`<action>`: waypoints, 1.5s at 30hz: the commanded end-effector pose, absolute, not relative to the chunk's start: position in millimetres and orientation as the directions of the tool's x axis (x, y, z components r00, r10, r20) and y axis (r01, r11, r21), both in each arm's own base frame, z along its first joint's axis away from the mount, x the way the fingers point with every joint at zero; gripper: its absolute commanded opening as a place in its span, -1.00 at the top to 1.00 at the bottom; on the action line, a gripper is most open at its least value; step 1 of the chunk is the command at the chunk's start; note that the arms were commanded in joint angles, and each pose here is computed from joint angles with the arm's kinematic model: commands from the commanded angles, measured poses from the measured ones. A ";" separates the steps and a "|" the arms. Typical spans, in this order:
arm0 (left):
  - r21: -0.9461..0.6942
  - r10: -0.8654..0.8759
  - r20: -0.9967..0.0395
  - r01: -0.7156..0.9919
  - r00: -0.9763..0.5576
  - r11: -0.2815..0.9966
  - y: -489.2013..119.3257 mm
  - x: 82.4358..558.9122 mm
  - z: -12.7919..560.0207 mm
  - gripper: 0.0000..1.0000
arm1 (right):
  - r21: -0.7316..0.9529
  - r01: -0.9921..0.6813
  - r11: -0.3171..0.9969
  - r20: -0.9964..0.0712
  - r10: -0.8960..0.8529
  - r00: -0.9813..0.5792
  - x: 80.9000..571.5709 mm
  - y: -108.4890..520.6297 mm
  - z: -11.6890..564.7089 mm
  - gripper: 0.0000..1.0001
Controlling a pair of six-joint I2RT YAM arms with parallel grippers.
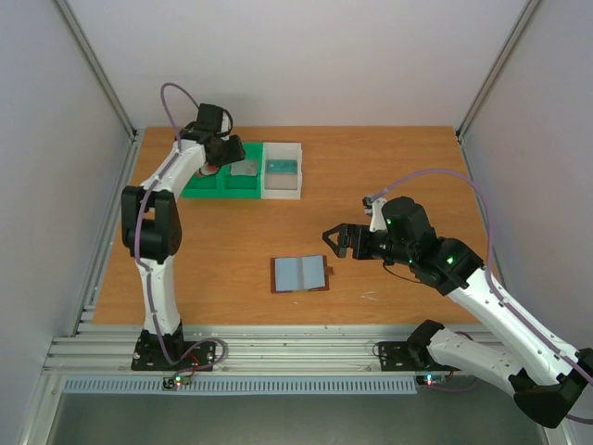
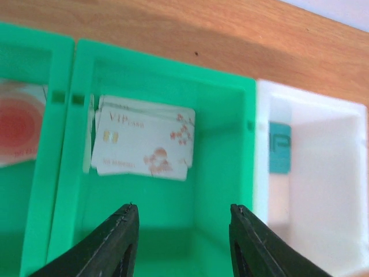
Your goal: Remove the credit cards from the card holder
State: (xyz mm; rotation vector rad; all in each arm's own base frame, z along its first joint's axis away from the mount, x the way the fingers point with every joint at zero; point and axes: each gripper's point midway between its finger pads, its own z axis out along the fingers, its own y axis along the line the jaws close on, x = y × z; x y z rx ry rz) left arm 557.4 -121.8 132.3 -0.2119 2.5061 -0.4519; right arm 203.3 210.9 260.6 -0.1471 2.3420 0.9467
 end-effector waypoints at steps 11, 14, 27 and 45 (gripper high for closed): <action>-0.562 -0.203 -0.344 0.028 -0.917 0.827 -169.9 407.3 159.6 0.17 | 0.498 -0.277 0.822 -0.505 0.015 -0.863 207.7 207.5 222.6 -0.83; -0.565 -0.162 -0.322 0.052 -0.933 0.823 -183.9 379.5 150.9 0.17 | 0.501 -0.285 0.817 -0.491 -0.003 -0.871 207.0 211.6 210.2 -0.61; -0.648 -0.085 -0.240 0.094 -0.967 0.756 -236.2 290.3 121.5 0.24 | 0.538 -0.264 0.800 -0.381 -0.048 -0.923 207.1 232.0 159.9 0.24; -0.663 -0.088 -0.137 0.025 -0.987 0.748 -250.9 258.6 61.8 0.30 | 0.476 -0.188 0.859 -0.222 -0.089 -0.971 212.6 238.8 73.5 0.51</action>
